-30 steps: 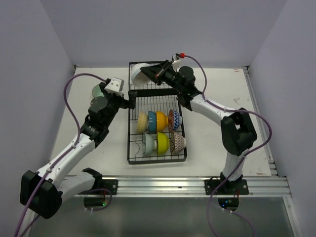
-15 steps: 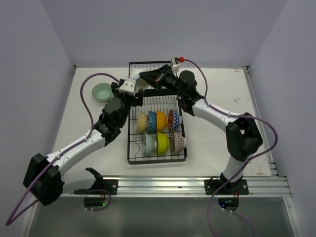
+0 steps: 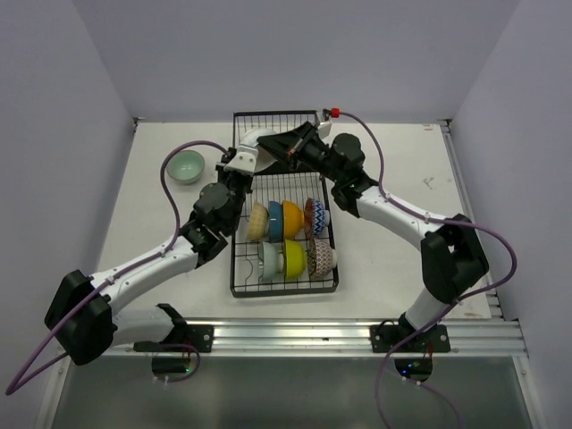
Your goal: Unload the bowls from the dish rack
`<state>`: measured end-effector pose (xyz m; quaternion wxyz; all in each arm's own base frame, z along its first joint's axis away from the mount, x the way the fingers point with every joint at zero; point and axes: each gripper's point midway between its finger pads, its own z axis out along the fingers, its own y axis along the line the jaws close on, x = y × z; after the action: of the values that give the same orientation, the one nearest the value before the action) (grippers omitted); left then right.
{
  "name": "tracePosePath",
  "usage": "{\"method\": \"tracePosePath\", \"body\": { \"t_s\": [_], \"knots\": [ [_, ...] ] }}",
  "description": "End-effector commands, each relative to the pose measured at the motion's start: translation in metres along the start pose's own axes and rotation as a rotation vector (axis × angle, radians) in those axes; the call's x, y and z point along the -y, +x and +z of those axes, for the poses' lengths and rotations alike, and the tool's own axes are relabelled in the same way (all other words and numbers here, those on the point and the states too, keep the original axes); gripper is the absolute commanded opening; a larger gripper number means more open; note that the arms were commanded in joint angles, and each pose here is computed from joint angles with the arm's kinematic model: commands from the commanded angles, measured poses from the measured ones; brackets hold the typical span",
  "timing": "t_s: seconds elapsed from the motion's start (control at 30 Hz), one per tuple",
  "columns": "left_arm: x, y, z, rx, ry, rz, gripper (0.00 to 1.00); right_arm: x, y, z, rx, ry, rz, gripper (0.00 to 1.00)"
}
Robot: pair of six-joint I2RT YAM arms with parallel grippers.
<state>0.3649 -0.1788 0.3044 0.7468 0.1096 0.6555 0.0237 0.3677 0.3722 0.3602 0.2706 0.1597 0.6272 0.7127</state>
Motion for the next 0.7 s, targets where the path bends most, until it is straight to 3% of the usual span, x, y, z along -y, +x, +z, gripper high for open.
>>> {"method": "tracePosePath", "body": {
  "t_s": [0.0, 0.2, 0.33, 0.43, 0.67],
  "knots": [
    [-0.008, -0.035, 0.006, 0.094, -0.054, -0.070, 0.29, -0.048, 0.009, -0.010, -0.016, -0.129, -0.028, 0.00],
    [-0.006, -0.039, 0.008, 0.107, -0.049, -0.090, 0.24, -0.040, 0.012, -0.011, -0.018, -0.117, -0.010, 0.00],
    [-0.003, -0.036, 0.011, 0.102, -0.046, -0.085, 0.07, -0.035, 0.015, -0.011, -0.025, -0.110, 0.002, 0.00],
    [-0.001, -0.034, 0.013, 0.100, -0.041, -0.079, 0.00, -0.032, 0.016, -0.011, -0.027, -0.106, 0.008, 0.00],
    [0.006, -0.030, 0.015, 0.079, -0.011, -0.057, 0.00, -0.007, 0.014, -0.010, -0.011, -0.057, 0.029, 0.03]
  ]
}}
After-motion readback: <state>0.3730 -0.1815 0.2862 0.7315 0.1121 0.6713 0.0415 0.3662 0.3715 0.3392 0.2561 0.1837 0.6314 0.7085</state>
